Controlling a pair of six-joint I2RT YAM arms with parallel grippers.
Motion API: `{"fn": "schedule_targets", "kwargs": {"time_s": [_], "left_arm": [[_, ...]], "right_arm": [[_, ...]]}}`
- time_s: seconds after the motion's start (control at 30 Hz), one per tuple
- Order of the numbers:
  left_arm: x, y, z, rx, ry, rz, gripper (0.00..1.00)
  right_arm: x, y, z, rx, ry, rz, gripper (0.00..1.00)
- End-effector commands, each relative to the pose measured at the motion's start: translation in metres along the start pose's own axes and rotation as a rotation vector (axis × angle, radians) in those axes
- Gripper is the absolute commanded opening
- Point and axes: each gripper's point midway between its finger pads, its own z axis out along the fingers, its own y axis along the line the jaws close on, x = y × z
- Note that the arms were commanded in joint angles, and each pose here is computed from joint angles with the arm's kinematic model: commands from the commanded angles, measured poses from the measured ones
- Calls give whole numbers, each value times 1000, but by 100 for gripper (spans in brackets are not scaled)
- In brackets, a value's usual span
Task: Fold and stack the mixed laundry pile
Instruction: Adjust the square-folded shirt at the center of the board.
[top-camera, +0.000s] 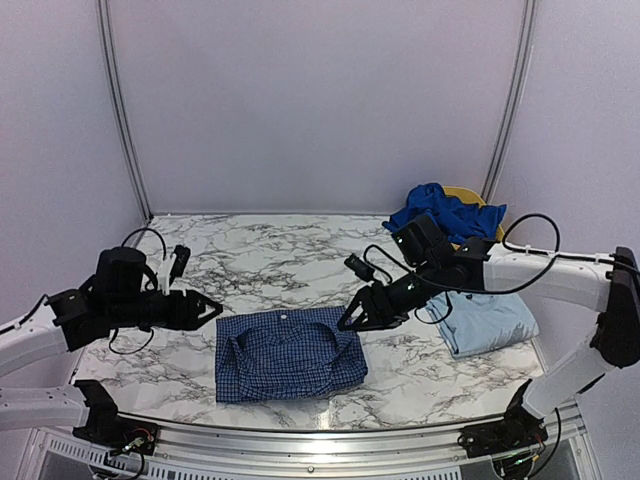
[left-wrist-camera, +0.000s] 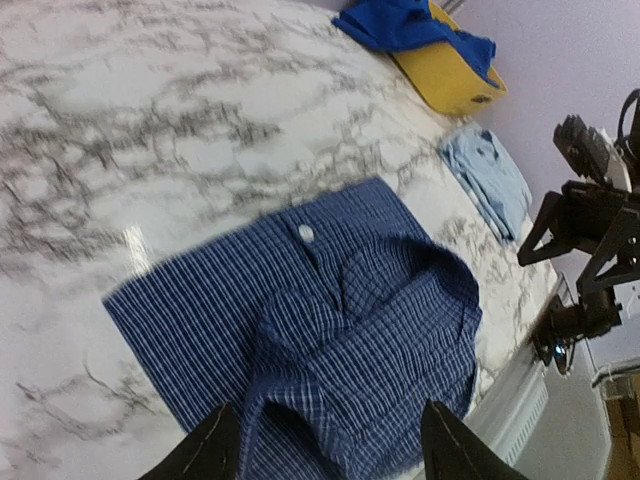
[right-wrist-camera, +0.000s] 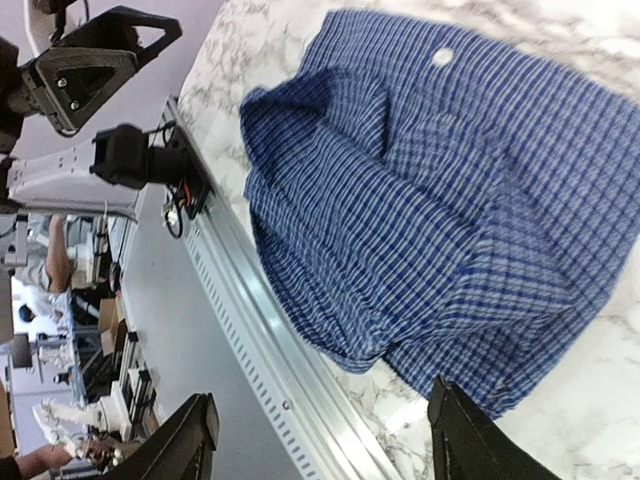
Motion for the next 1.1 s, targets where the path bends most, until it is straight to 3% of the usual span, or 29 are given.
{"fn": "schedule_targets", "kwargs": {"time_s": [0.0, 0.27, 0.77, 1.07], "left_arm": [[77, -14, 0, 86, 204, -184, 65], [111, -25, 9, 164, 246, -321, 66], [136, -35, 46, 164, 339, -327, 70], [105, -55, 42, 240, 252, -335, 67]], "right_arm": [[33, 12, 33, -93, 84, 70, 69], [54, 2, 64, -105, 133, 128, 73], [55, -10, 96, -161, 214, 136, 73], [13, 25, 80, -294, 106, 62, 72]]}}
